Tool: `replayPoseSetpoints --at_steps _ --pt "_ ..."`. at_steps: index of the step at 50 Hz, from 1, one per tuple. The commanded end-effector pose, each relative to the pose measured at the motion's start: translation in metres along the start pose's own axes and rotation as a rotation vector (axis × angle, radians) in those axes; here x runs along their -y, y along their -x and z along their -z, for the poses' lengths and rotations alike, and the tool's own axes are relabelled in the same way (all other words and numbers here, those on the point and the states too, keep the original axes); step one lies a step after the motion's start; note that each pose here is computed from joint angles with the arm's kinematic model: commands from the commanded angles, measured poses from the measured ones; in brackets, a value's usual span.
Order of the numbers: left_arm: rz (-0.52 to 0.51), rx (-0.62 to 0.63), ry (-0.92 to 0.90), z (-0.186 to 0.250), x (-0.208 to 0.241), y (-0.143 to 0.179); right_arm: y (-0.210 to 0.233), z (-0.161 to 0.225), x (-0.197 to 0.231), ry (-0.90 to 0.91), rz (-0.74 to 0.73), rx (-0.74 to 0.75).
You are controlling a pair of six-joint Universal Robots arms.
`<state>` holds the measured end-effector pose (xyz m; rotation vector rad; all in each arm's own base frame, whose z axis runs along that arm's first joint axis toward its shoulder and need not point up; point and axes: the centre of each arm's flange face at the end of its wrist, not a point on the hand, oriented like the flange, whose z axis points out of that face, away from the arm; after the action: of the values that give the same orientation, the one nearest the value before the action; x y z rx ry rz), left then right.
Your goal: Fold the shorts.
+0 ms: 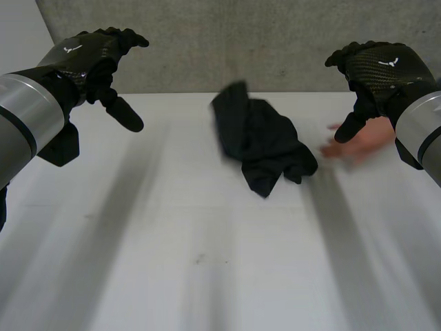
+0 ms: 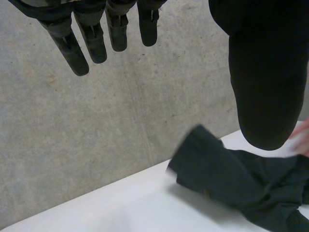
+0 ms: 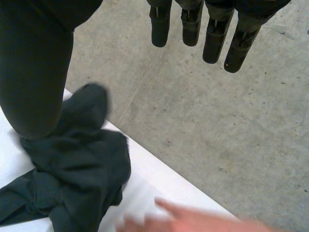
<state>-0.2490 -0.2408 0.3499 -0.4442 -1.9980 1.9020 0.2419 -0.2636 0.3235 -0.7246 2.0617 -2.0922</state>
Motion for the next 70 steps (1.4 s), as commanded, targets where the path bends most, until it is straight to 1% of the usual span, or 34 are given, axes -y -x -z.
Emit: replayPoseSetpoints --at_steps 1,9,13,17,21,22,25,26,28,29,33,41,45,48,51,52,54,55,57,60,62,66,70 --pt "-0.001 0.0 0.005 0.0 -0.001 0.0 0.0 0.0 -0.001 0.003 0.0 0.001" --pt "-0.004 -0.001 0.002 -0.002 -0.003 0.0 0.001 0.0 -0.002 0.005 0.003 0.003" --pt "-0.005 -0.001 0.006 -0.002 -0.005 0.0 0.002 -0.001 -0.006 0.016 0.028 0.009" --pt "-0.005 -0.003 0.009 -0.001 -0.006 0.0 0.007 -0.008 -0.019 0.052 0.072 0.044" --pt "-0.003 -0.003 0.011 -0.002 -0.007 0.0 0.014 -0.024 -0.043 0.115 0.094 0.09" --pt "-0.005 -0.001 0.014 -0.004 -0.008 0.0 0.017 -0.031 -0.054 0.139 0.083 0.102" --pt "-0.003 -0.001 0.009 -0.006 -0.01 0.001 0.022 -0.046 -0.067 0.151 0.049 0.117" --pt "-0.005 -0.001 0.003 -0.008 -0.01 0.001 0.027 -0.061 -0.078 0.148 0.013 0.122" --pt "-0.005 0.0 0.005 -0.01 -0.013 0.001 0.033 -0.074 -0.09 0.142 -0.038 0.129" --pt "-0.005 0.0 0.008 -0.011 -0.015 0.001 0.039 -0.086 -0.1 0.133 -0.094 0.133" --pt "-0.005 0.002 0.014 -0.017 -0.022 0.002 0.045 -0.115 -0.126 0.106 -0.185 0.125" --pt "-0.001 0.003 0.055 -0.027 -0.037 0.003 0.07 -0.15 -0.166 0.079 -0.183 0.141" --pt "0.002 0.003 0.092 -0.033 -0.05 0.004 0.081 -0.152 -0.174 0.096 -0.183 0.162" --pt "0.003 0.003 0.107 -0.037 -0.057 0.005 0.083 -0.15 -0.166 0.091 -0.182 0.172" --pt "0.004 0.005 0.127 -0.044 -0.072 0.006 0.083 -0.139 -0.122 0.016 -0.175 0.202" --pt "0.005 0.004 0.138 -0.048 -0.081 0.006 0.08 -0.127 -0.092 -0.039 -0.172 0.228" --pt "0.005 0.003 0.145 -0.05 -0.089 0.006 0.078 -0.118 -0.073 -0.076 -0.17 0.253" --pt "0.005 -0.002 0.149 -0.051 -0.093 0.005 0.076 -0.107 -0.057 -0.105 -0.167 0.273" --pt "0.006 -0.006 0.166 -0.057 -0.109 0.004 0.076 -0.097 -0.044 -0.127 -0.166 0.29" --pt "0.009 -0.017 0.207 -0.062 -0.134 0.001 0.076 -0.083 -0.033 -0.13 -0.164 0.302" --pt "0.008 -0.036 0.236 -0.064 -0.15 -0.006 0.084 -0.072 -0.031 -0.115 -0.165 0.325" --pt "0.015 -0.051 0.27 -0.068 -0.17 -0.015 0.099 -0.054 -0.03 -0.087 -0.167 0.371" --pt "0.016 -0.049 0.275 -0.074 -0.18 -0.016 0.105 -0.045 -0.035 -0.061 -0.167 0.387"
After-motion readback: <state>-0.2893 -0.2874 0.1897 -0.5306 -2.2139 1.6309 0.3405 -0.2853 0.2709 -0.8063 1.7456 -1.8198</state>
